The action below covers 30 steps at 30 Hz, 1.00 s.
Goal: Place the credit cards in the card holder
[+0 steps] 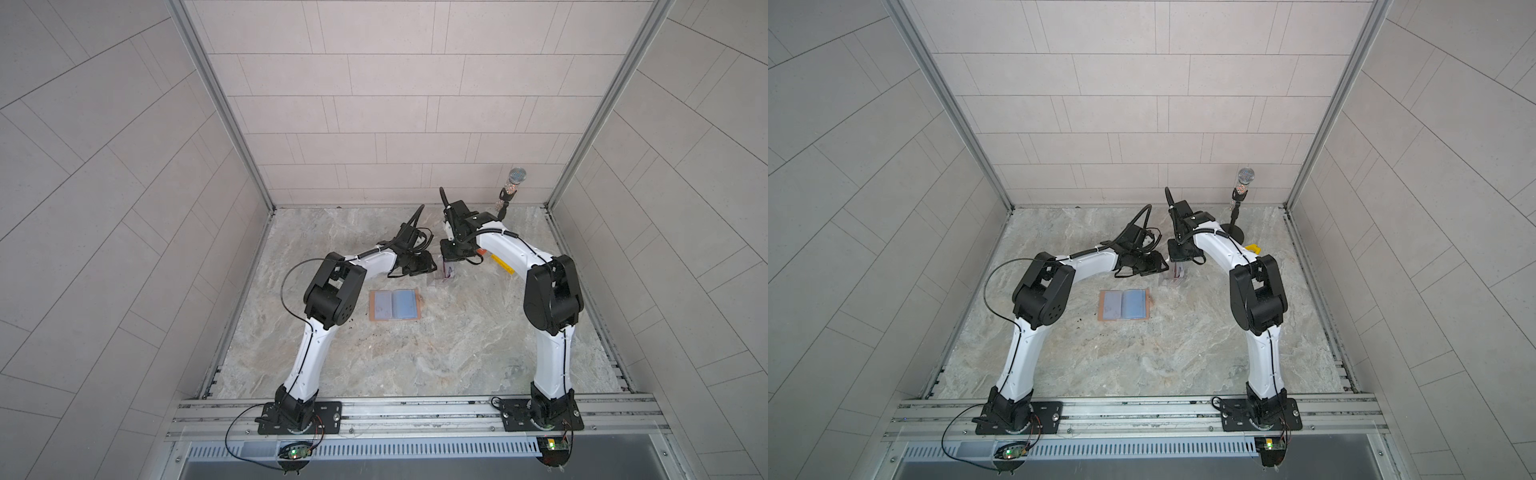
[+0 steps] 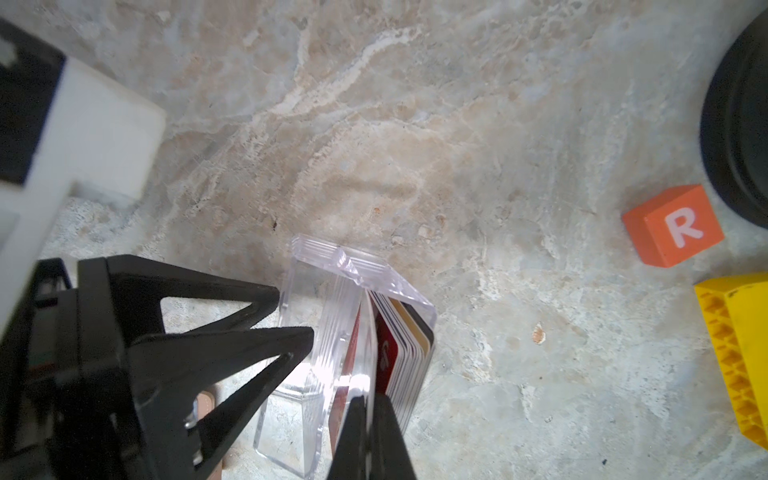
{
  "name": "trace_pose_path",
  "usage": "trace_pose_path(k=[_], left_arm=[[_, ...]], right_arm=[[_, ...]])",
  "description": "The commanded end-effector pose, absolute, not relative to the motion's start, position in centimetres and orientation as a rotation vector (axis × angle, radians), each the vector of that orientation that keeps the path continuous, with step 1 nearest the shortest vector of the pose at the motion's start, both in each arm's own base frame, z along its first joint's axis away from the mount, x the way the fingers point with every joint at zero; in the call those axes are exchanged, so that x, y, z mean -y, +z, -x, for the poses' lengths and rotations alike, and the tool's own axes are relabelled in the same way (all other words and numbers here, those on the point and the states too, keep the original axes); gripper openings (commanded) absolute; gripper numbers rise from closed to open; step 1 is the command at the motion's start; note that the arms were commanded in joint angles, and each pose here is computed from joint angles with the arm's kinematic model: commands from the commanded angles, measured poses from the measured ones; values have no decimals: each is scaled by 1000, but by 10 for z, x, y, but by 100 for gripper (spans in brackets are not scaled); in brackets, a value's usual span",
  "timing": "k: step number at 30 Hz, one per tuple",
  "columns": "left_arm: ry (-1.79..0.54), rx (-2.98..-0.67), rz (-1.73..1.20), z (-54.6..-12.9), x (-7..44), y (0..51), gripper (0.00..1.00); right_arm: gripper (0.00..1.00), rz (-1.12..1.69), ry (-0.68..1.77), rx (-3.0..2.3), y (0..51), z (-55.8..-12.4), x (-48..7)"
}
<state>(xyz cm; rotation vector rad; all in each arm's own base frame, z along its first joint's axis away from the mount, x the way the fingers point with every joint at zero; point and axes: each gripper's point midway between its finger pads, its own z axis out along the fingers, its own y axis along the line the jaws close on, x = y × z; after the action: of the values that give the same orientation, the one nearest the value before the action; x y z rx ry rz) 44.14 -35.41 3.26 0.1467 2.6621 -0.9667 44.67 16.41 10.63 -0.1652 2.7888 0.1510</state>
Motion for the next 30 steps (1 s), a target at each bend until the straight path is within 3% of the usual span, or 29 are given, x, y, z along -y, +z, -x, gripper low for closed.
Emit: trace_pose_path(k=[1, 7, 20, 30], left_arm=[[-828, -2817, -64, -423, 322, -6, 44], [-919, -2770, -88, -425, 332, 19, 47], [-1119, -2579, -225, -416, 356, 112, 63], [-869, -2496, -225, -392, 295, 144, 63]], right_arm=[[0, 143, 65, -2781, 127, -439, -140], [0, 81, 210, -2734, 141, -437, -139], [0, -3, 640, -2597, 179, -419, -137], [0, 20, 896, -2495, 198, -387, -159]])
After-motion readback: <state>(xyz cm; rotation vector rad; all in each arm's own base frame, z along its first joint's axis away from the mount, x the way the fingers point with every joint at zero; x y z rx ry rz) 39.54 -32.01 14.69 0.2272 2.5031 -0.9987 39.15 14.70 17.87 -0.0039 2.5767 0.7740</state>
